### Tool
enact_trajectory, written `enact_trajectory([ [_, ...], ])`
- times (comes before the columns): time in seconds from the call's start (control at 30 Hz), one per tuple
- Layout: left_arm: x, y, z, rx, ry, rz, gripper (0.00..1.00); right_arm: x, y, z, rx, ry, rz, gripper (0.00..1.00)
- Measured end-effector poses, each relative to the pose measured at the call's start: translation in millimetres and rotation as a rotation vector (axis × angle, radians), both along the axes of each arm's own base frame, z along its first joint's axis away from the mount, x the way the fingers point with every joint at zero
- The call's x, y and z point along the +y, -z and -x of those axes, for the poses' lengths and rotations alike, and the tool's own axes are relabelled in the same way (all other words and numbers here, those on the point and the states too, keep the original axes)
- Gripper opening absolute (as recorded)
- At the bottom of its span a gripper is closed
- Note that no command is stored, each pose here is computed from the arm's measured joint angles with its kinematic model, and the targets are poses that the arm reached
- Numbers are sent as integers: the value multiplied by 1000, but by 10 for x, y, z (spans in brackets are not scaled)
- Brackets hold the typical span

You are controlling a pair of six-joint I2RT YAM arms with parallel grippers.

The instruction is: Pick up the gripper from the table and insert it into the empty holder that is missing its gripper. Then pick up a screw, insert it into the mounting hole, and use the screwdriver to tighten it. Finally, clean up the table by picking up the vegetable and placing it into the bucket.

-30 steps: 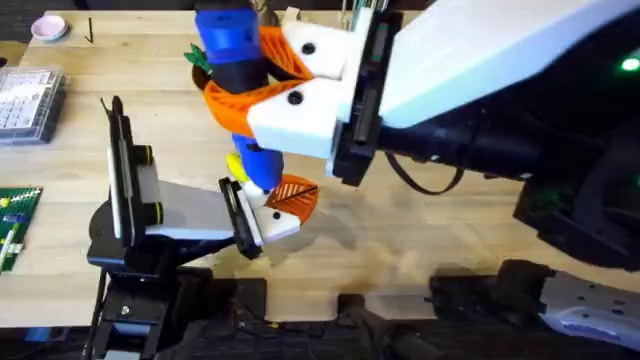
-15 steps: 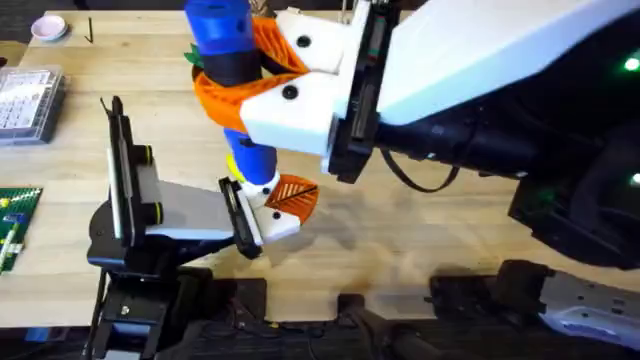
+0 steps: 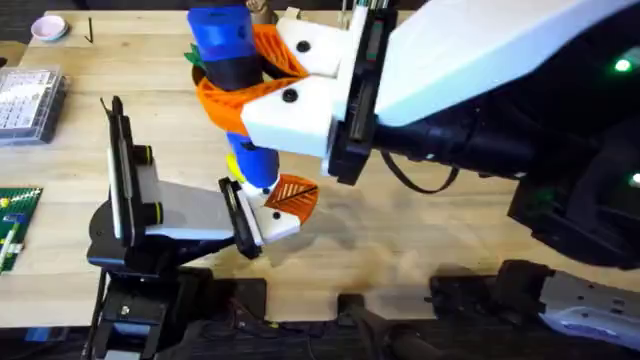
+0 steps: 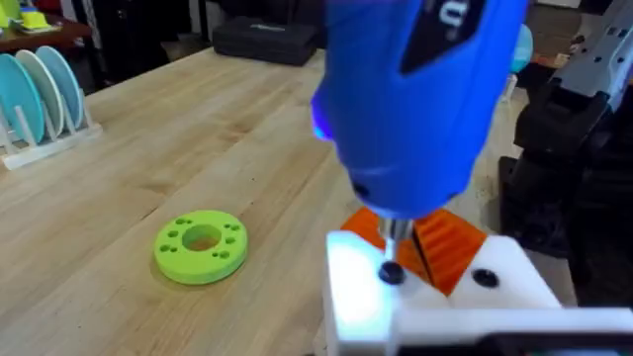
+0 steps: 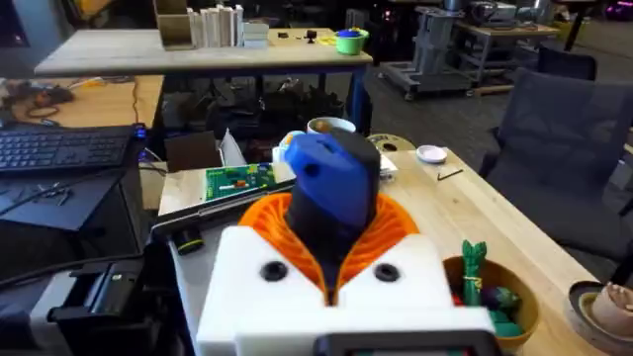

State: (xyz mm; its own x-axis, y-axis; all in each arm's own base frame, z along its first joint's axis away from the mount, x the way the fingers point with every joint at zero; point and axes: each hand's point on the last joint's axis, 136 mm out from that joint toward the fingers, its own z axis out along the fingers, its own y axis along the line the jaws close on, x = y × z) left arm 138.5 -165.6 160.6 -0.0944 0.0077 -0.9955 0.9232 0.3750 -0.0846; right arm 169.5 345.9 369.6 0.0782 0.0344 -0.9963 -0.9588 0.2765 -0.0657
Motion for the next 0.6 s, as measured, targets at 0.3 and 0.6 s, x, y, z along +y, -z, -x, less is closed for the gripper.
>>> enact_trajectory([
  [0.3,0,0,0,0,0,0,13,1,13,0,6,0,3,19],
  [0.6,0,4,0,2,0,0,13,45,89,-30,22,-1,19,19],
])
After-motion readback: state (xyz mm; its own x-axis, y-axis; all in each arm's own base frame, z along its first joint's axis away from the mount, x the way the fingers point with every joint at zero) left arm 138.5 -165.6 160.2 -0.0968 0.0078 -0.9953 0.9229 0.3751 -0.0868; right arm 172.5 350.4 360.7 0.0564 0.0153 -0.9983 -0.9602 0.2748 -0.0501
